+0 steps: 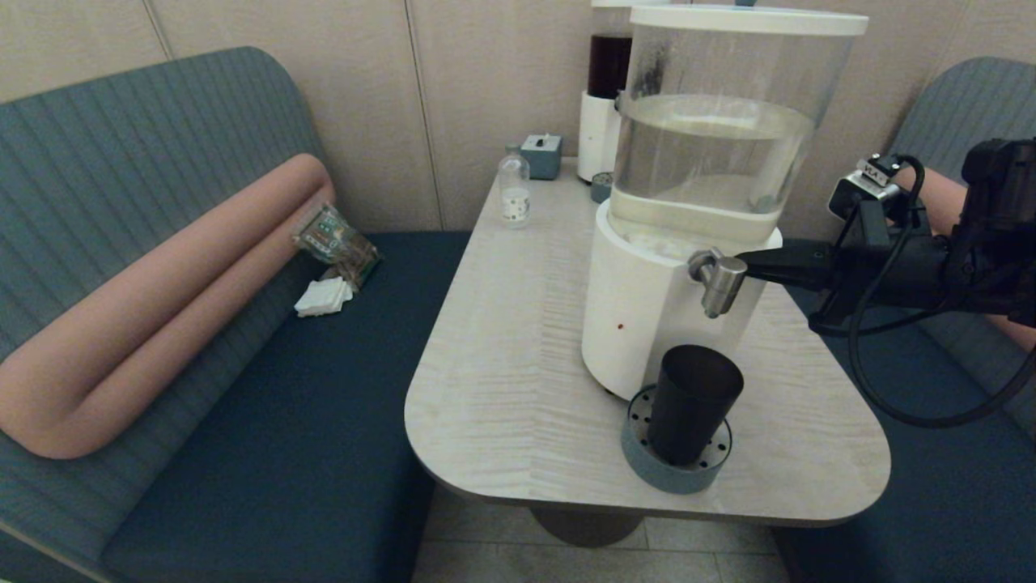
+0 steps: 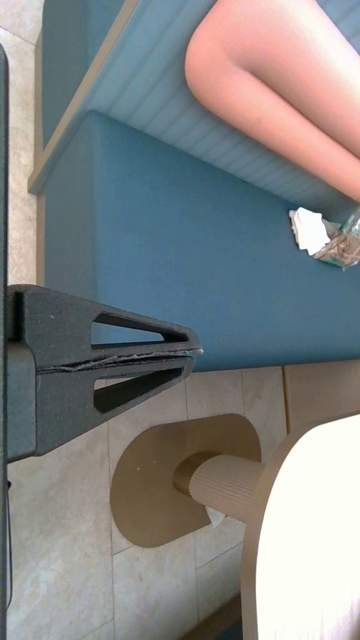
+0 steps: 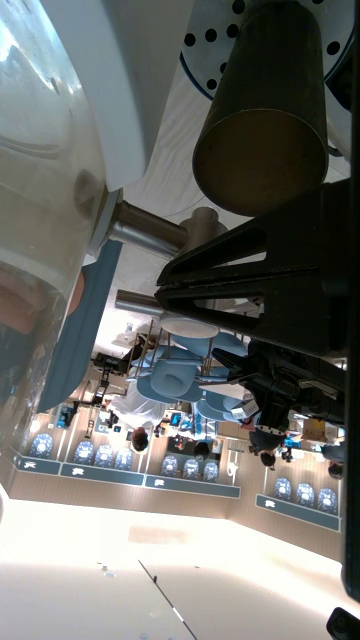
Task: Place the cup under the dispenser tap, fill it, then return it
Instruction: Turn on the faucet
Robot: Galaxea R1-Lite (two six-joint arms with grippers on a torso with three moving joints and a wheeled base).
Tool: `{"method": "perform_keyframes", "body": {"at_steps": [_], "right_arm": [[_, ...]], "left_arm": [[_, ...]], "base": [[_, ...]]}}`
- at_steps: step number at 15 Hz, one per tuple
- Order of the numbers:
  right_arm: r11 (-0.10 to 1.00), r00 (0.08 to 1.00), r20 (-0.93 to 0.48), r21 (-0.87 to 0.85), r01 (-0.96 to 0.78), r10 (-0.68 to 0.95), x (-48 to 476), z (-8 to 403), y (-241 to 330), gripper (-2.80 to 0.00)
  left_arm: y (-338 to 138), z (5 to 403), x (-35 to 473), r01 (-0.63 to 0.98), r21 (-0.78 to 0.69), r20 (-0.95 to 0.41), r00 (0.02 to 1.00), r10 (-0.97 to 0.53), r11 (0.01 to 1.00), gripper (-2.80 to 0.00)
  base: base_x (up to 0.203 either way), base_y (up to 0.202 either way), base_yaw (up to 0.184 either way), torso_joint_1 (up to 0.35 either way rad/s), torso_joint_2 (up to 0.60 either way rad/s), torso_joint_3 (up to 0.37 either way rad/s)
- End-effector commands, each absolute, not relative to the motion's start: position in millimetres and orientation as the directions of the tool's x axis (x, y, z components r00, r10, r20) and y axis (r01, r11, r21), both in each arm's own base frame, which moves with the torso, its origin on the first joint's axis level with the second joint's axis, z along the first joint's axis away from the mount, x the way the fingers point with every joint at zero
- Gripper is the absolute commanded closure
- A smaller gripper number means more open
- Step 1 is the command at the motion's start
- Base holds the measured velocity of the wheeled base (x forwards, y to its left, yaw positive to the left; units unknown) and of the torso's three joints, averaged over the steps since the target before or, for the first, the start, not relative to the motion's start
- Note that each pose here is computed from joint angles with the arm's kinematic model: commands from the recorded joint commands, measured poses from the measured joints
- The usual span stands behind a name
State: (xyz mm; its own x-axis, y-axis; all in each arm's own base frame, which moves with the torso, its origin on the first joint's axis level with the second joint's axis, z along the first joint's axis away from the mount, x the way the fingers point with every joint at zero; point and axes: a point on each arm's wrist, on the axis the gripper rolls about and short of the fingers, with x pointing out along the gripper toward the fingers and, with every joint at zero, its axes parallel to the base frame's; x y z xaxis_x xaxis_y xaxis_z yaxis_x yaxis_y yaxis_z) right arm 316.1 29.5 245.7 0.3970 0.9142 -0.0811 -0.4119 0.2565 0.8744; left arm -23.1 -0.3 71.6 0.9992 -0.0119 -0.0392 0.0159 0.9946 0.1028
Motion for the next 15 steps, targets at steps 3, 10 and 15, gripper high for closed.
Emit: {"method": "perform_keyframes", "body": {"at_steps": [3,10,15], "right_arm": [[0.25,0.39,-0.078,0.876,-0.412,0.918,318.0,246.0,30.1,0.0],[0.244,0.377,-0.077,0.874,-0.42,0.923,318.2,246.8,34.6,0.0],[0.24,0.367,-0.077,0.874,-0.422,0.927,319.4,246.5,38.1,0.0]], "left_arm": [[-0.3,71.5,-23.0,0.017,0.104,-0.041,0.999,-0.012,0.994,0.0],[-0.3,71.5,-23.0,0.017,0.104,-0.041,0.999,-0.012,0.994,0.0],[-0.3,71.5,-23.0,0.017,0.104,-0.041,0.999,-0.012,0.994,0.0]], "base": [[0.0,0.0,0.0,0.0,0.0,0.0],[0.0,0.0,0.0,0.0,0.0,0.0],[0.0,0.0,0.0,0.0,0.0,0.0]]}}
